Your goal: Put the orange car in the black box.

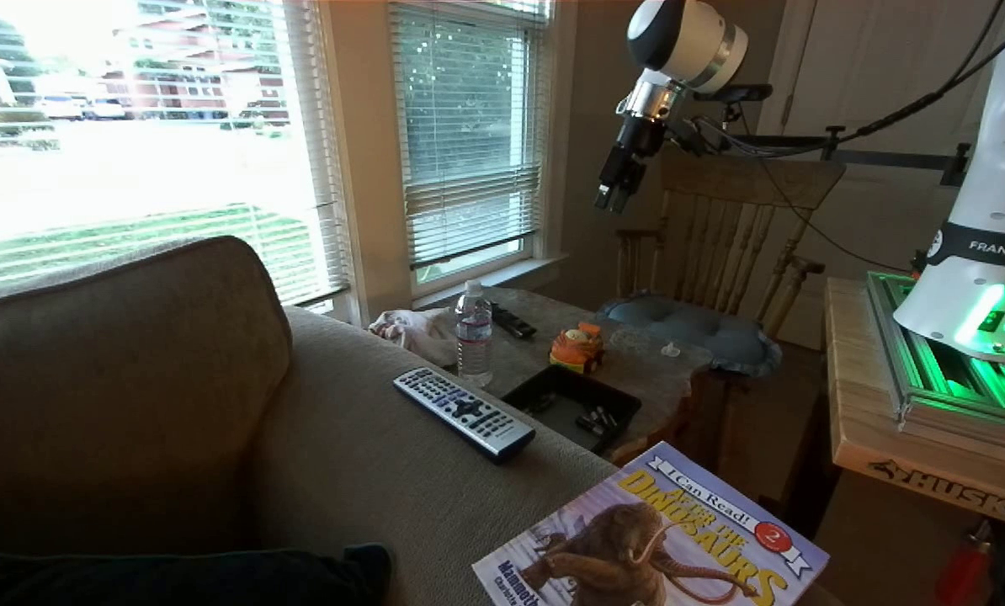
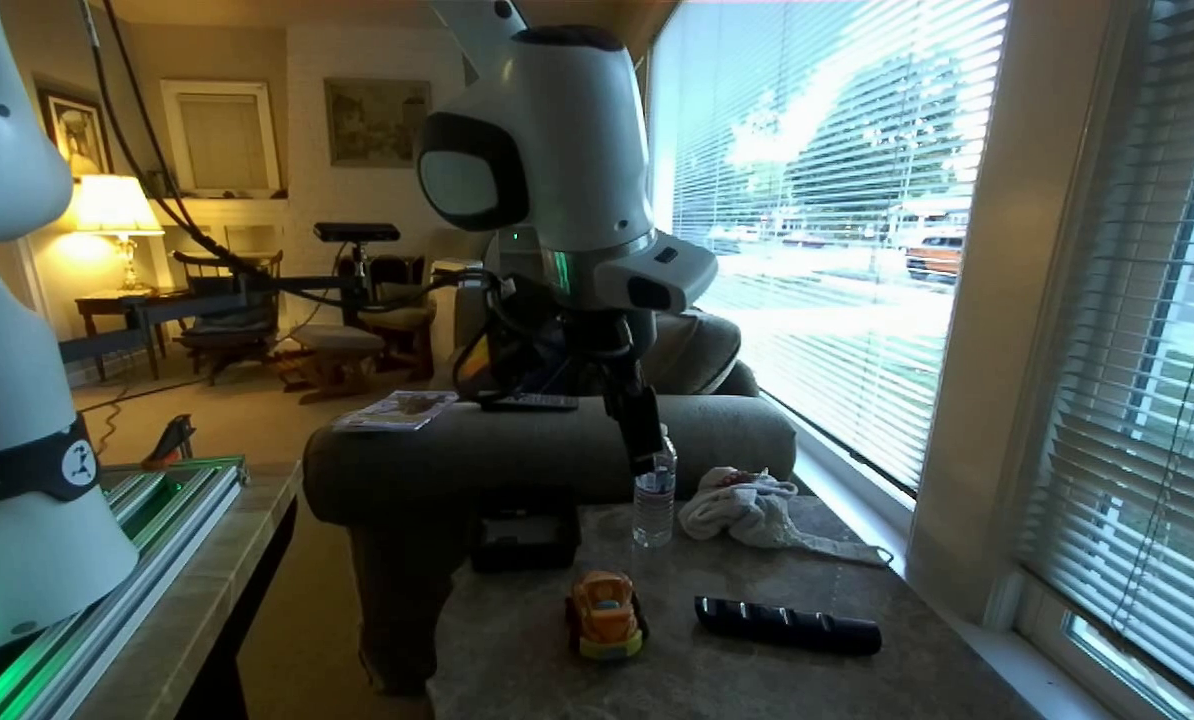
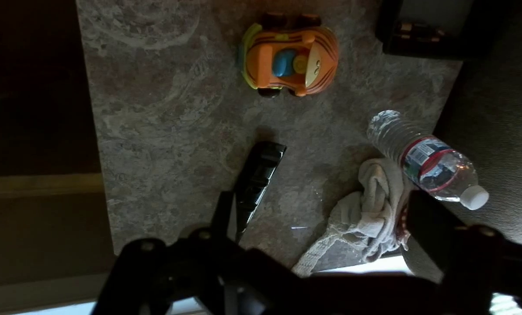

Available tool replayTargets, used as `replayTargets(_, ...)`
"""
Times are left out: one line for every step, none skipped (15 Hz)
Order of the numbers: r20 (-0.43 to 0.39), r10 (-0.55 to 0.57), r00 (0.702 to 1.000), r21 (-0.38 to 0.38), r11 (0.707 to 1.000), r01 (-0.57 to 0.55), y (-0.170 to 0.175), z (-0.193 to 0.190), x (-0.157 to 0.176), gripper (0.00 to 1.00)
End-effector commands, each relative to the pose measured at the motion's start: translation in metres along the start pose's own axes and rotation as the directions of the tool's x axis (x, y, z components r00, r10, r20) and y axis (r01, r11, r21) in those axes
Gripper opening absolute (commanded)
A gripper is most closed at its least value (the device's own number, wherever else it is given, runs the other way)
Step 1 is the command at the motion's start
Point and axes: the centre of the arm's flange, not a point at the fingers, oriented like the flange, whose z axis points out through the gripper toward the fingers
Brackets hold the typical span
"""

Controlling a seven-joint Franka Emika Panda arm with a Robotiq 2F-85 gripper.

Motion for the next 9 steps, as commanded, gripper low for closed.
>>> replayTargets(0.038,-0.009,0.999,-0.010,1.000,0.009,0.001,0.005,0.000,1.00)
replayTargets(0.050,-0.057,0.997,0.006,0.998,0.057,0.004,0.016,0.001,1.00)
replayTargets(0.099,-0.101,0.990,0.024,0.995,0.099,0.007,0.031,0.002,1.00)
replayTargets(0.132,-0.149,0.980,0.051,0.988,0.143,0.008,0.045,0.002,1.00)
replayTargets(0.160,-0.188,0.969,0.065,0.982,0.180,0.009,0.061,0.001,1.00)
replayTargets(0.192,-0.225,0.955,0.078,0.974,0.214,0.009,0.072,0.000,1.00)
replayTargets(0.213,-0.266,0.940,0.086,0.964,0.253,0.010,0.085,0.000,1.00)
replayTargets(0.241,-0.305,0.921,0.089,0.952,0.293,0.012,0.096,0.000,1.00)
replayTargets(0.269,-0.345,0.899,0.083,0.938,0.336,0.013,0.107,0.001,1.00)
